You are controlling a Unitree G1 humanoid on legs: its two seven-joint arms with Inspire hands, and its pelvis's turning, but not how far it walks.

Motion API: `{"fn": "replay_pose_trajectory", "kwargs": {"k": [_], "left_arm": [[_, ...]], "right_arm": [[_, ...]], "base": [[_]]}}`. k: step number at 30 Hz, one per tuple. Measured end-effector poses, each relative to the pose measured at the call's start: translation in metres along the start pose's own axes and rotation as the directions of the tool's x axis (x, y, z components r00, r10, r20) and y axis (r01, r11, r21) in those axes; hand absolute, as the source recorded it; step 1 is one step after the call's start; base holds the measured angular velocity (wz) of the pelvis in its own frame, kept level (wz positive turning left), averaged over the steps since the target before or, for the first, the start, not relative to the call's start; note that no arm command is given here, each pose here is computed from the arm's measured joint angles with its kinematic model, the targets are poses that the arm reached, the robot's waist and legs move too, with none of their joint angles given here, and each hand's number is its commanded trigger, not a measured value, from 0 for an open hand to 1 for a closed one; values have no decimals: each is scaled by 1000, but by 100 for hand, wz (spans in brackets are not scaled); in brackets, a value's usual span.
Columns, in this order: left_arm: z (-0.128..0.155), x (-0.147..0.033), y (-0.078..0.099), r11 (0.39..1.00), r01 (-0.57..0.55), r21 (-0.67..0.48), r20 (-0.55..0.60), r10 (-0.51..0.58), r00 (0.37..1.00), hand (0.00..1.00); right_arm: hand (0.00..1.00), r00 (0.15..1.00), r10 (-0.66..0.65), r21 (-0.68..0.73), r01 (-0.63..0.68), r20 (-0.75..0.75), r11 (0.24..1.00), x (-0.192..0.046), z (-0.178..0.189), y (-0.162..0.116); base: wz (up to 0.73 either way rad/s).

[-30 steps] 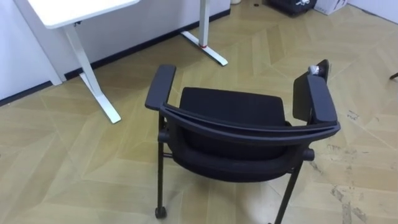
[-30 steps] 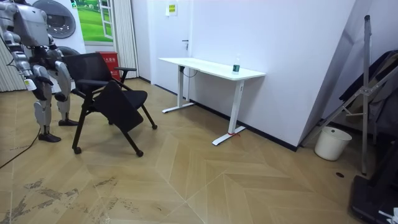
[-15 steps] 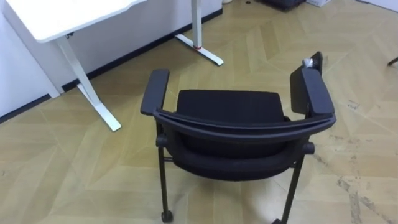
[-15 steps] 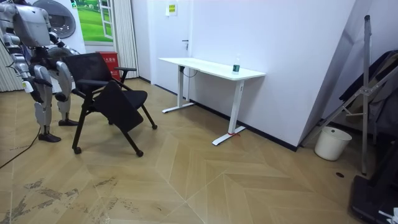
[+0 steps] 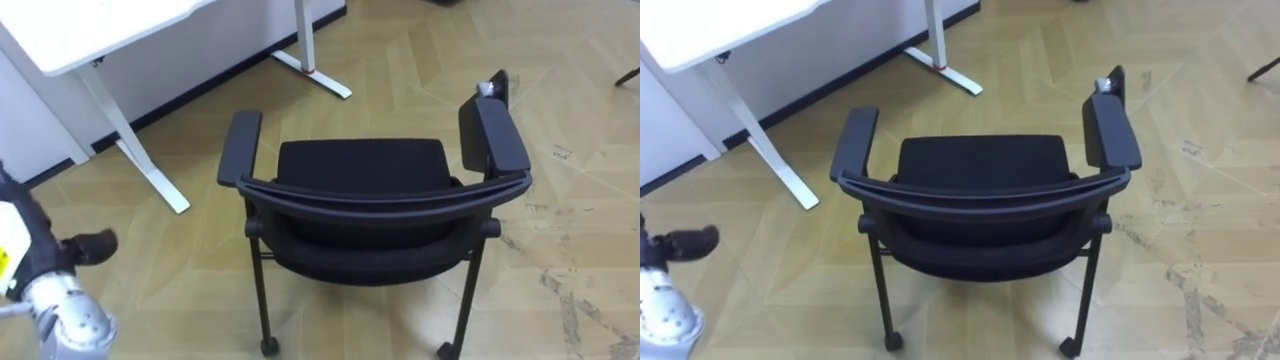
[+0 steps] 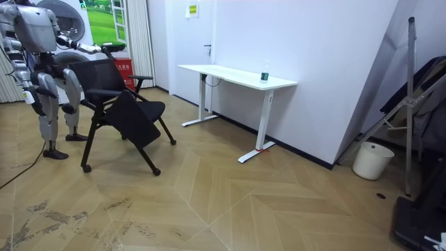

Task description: Push chair

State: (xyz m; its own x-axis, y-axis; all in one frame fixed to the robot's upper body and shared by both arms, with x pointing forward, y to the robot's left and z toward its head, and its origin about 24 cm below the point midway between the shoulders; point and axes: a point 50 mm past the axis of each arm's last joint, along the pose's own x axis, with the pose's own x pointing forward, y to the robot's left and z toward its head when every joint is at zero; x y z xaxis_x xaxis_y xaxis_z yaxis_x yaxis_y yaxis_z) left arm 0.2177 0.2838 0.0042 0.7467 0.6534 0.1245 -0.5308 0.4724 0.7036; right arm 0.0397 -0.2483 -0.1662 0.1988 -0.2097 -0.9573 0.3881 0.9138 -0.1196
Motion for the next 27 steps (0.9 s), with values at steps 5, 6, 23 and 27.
{"fn": "replay_pose_trajectory", "kwargs": {"k": [5,6,23,27], "left_arm": [[14,4,1,1000,3,-30,46,-2,999,0],[14,4,1,999,9,-30,48,-8,999,0],[46,-27,-49,815,416,404,184,-518,836,0],[52,-29,-50,685,495,535,144,-651,745,0]], "right_arm": [[0,1000,1,3,-1,1,1000,0,0,1],[0,1000,3,4,-3,2,1000,0,1,1],[0,1000,13,-54,-13,2,998,2,10,4],[0,1000,2,-76,-1,15,997,2,16,-1]], "base": [[0],[0],[0],[0]]}}
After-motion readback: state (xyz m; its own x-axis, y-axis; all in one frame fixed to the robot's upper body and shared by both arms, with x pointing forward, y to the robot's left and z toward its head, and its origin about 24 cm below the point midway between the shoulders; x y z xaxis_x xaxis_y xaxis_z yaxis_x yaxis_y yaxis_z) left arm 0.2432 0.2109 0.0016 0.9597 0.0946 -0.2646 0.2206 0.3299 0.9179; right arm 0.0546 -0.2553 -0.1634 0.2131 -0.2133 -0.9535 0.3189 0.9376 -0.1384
